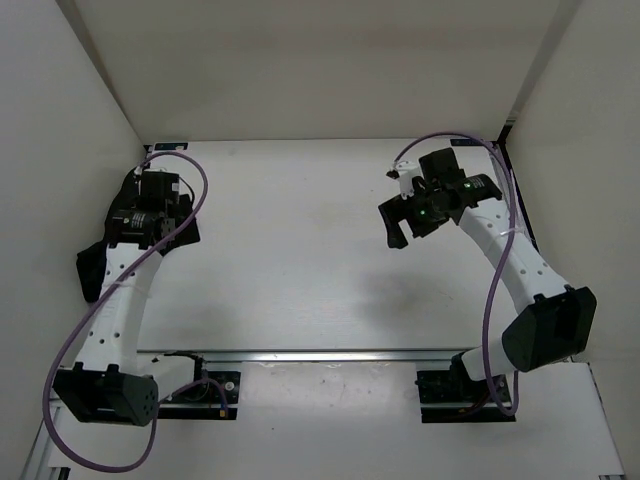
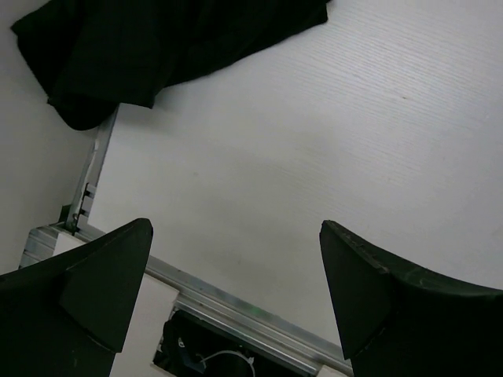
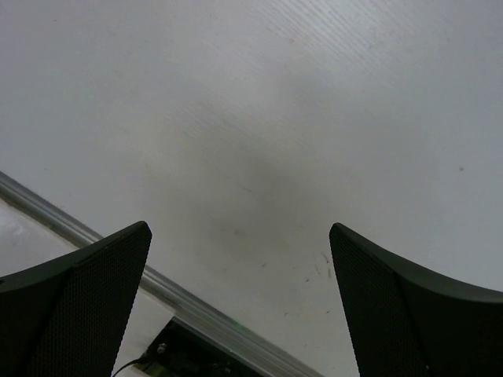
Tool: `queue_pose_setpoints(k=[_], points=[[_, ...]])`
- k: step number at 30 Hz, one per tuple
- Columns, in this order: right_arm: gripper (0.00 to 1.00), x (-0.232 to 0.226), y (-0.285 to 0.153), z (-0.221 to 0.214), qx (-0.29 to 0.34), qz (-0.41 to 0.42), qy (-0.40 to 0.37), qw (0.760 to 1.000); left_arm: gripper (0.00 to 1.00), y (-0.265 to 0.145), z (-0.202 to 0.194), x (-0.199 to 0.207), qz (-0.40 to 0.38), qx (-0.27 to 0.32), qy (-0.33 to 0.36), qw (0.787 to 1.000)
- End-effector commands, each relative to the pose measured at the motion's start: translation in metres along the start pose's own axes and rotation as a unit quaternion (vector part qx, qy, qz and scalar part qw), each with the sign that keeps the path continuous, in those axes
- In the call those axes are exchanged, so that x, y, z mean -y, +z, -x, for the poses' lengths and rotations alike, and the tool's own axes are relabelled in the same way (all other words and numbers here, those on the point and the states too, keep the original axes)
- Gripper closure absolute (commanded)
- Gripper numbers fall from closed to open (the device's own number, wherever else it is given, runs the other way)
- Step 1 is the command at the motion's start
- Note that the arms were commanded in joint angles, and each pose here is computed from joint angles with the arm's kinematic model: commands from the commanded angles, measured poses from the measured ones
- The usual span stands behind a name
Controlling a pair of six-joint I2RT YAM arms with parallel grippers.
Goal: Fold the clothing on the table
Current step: Move the skirt to the center of the board
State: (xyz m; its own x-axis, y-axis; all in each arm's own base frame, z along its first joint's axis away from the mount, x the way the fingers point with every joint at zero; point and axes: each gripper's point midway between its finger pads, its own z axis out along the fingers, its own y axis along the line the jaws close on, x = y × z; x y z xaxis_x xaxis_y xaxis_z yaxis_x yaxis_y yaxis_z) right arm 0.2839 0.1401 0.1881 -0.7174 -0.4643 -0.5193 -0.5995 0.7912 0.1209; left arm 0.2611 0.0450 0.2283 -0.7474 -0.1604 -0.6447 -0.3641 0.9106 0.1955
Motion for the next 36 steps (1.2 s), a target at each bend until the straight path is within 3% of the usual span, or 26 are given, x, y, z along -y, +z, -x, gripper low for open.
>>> queue_pose_setpoints(k=[1,3,7,9,11,14,20,24,36], points=[[0.00,0.014,-0.001,0.024,0.020,-0.042,-0.051,0.998,0.01,-0.009,0.015,-0.031,0.046,0.056,-0.037,0.997],[0.01,0.013,0.006,0.026,0.013,-0.043,-0.067,0.997,0.01,-0.012,0.028,-0.032,0.025,0.085,-0.019,0.996],[0.01,0.015,0.014,0.028,0.009,-0.052,-0.108,0.993,0.02,0.005,0.064,-0.066,0.050,0.187,-0.124,0.973],[0.01,0.024,0.018,0.032,0.011,-0.053,-0.104,0.993,0.01,0.030,0.061,-0.088,0.099,0.147,-0.174,0.969],[0.01,0.040,0.018,0.033,0.014,-0.056,-0.087,0.995,0.02,0.068,0.054,-0.088,0.153,0.070,-0.136,0.976],[0.01,0.062,0.019,0.034,0.022,-0.066,-0.082,0.994,0.01,0.106,0.046,-0.075,0.173,-0.007,-0.097,0.980],[0.01,0.102,0.018,0.023,0.017,-0.085,-0.040,0.995,0.02,0.151,0.017,-0.066,0.196,-0.108,-0.068,0.972],[0.01,0.124,0.021,0.009,-0.001,-0.093,-0.008,0.996,0.01,0.166,0.005,-0.064,0.208,-0.119,-0.054,0.969],[0.00,0.152,0.030,0.014,-0.035,-0.117,-0.024,0.992,0.01,0.182,-0.002,-0.076,0.254,-0.131,-0.034,0.958]])
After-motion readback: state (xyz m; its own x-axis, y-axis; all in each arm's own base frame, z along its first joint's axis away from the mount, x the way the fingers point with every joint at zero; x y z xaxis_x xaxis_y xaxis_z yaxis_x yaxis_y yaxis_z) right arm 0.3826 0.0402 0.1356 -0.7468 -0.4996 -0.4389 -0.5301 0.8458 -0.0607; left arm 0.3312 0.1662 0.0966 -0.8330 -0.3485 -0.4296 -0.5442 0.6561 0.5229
